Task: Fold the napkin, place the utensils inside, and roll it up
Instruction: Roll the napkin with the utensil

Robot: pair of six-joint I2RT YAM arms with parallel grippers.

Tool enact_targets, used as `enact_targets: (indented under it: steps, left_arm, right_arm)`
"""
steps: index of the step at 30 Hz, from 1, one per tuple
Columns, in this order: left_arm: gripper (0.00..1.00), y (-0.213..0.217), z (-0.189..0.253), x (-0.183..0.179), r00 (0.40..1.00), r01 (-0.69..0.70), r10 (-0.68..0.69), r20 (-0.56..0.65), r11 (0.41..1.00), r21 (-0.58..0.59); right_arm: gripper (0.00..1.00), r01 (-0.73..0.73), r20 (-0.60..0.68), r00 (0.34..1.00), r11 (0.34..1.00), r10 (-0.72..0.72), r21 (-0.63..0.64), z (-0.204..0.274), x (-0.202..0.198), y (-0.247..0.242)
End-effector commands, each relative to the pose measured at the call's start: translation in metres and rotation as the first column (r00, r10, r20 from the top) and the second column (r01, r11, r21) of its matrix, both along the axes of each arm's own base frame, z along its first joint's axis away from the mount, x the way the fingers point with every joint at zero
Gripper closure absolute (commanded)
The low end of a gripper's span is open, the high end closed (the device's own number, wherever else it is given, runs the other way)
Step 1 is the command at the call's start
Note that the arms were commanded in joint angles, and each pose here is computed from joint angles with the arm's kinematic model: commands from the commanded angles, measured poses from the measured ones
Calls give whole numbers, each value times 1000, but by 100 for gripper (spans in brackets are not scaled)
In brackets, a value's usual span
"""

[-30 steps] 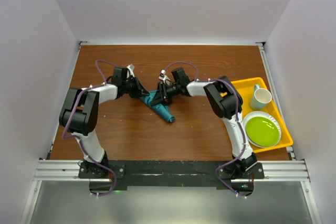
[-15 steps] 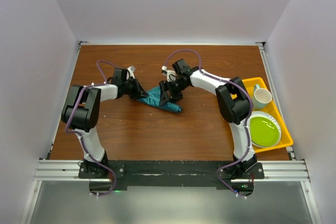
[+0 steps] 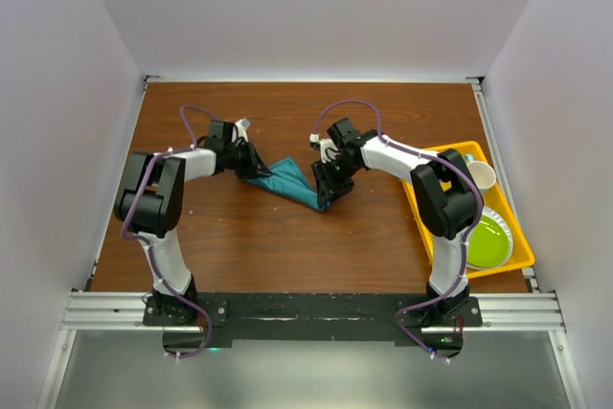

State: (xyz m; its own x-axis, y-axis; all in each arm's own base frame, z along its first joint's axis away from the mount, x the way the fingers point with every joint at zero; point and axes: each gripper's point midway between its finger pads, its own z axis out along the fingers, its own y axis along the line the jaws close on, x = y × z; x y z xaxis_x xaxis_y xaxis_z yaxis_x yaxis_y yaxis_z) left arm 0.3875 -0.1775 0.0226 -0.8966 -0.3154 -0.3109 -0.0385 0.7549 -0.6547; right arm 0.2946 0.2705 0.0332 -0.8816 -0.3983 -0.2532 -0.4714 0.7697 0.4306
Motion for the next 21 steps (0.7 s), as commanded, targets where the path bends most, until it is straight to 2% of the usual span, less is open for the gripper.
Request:
enact_targets:
  steps: [1,4,7,10,12,13,16,20,21]
  left_arm:
    - [100,11,-9,4,999,31,-31,-9,997,64]
    - [100,10,-1,10,999,39,-40,6,997,71]
    - [99,10,10,19,999,38,-40,20,996,80]
    - [93,11,26,30,998,26,-31,48,995,94]
    - [88,12,42,38,996,16,-24,81,995,96]
    - [85,11,48,39,996,12,-21,91,996,94]
    - [80,11,70,45,992,-6,-5,127,996,86]
    - [75,14,90,41,988,-40,28,151,996,79]
    - [73,14,92,39,989,-48,37,146,996,74]
  right_arm:
    - [63,14,50,999,1000,-13,-7,7,7,-5]
    - [69,9,20,1000,1000,-9,15,3,4,0]
    - [69,12,-21,1000,1000,-12,22,-3,-2,1]
    - [69,17,-45,999,1000,-17,6,-10,-4,1]
    - [65,22,-36,999,1000,-22,3,-8,-1,1]
    - [58,22,-37,999,1000,-22,2,-6,0,2]
    - [47,16,6,1000,1000,-16,2,10,9,3]
    - [28,2,152,988,998,7,-60,35,29,-4]
    - [26,-20,197,980,997,35,-78,41,34,-3]
